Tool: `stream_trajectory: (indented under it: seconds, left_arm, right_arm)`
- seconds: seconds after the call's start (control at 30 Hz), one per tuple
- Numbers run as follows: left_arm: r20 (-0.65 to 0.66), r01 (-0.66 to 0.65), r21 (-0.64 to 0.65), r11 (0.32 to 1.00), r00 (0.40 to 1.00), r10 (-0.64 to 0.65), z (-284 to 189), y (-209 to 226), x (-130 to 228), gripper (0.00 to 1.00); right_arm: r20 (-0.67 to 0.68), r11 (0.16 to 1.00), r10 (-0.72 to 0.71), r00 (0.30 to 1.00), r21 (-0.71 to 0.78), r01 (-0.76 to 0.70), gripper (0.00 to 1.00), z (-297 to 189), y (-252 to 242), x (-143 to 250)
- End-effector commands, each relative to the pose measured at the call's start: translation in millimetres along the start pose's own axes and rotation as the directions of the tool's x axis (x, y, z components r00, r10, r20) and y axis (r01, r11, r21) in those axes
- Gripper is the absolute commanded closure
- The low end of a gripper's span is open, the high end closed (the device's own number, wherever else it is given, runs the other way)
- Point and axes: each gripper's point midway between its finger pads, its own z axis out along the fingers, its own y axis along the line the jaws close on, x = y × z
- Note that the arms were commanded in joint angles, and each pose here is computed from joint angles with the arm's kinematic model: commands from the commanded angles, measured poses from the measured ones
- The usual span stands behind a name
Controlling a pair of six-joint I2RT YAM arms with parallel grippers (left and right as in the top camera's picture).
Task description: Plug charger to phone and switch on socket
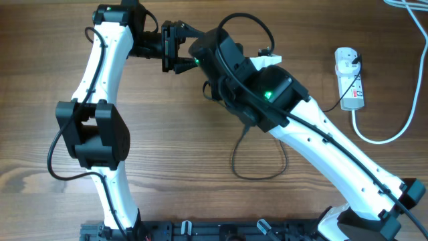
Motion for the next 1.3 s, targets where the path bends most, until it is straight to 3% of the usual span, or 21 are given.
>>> stream_trajectory:
  seconds: [0.0, 0.57, 0.63, 0.8, 1.0, 1.1, 1.27]
  left_arm:
    - [0.003, -0.029, -0.005, 1.0, 1.0, 0.029, 0, -6, 14, 0.35]
    - [0.002, -0.029, -0.005, 1.0, 1.0, 0.029, 0, -6, 14, 0.43]
    - [0.002, -0.029, -0.005, 1.0, 1.0, 0.029, 0, -6, 14, 0.5]
    - [0.002, -0.029, -0.005, 1.0, 1.0, 0.029, 0, -6, 14, 0.53]
    - [-0.019, -0.03, -0.013, 0.999, 0.999, 0.03, 9, -5, 18, 0.52]
    - [-0.02, -0.03, -0.014, 0.999, 0.999, 0.03, 10, -5, 18, 0.63]
    - [-0.02, -0.03, -0.014, 0.999, 0.999, 0.03, 10, -5, 18, 0.67]
  right_arm:
    - [-0.017, 0.999, 0.024, 1.0, -0.032, -0.025, 0.96, -15, 9, 0]
    - [-0.015, 0.999, 0.022, 1.0, -0.028, -0.023, 0.96, -2, 8, 6]
    - [-0.013, 0.999, 0.021, 1.0, -0.024, -0.021, 0.96, -1, 7, 6]
    - [-0.01, 1.0, 0.017, 1.0, -0.018, -0.017, 0.96, 3, 5, 8]
    - [-0.009, 1.0, 0.014, 1.0, -0.013, -0.014, 0.96, 3, 4, 8]
    - [-0.007, 1.0, 0.011, 1.0, -0.01, -0.011, 0.96, 3, 3, 7]
    - [-0.005, 1.0, 0.007, 1.0, -0.006, -0.007, 0.94, 3, 2, 7]
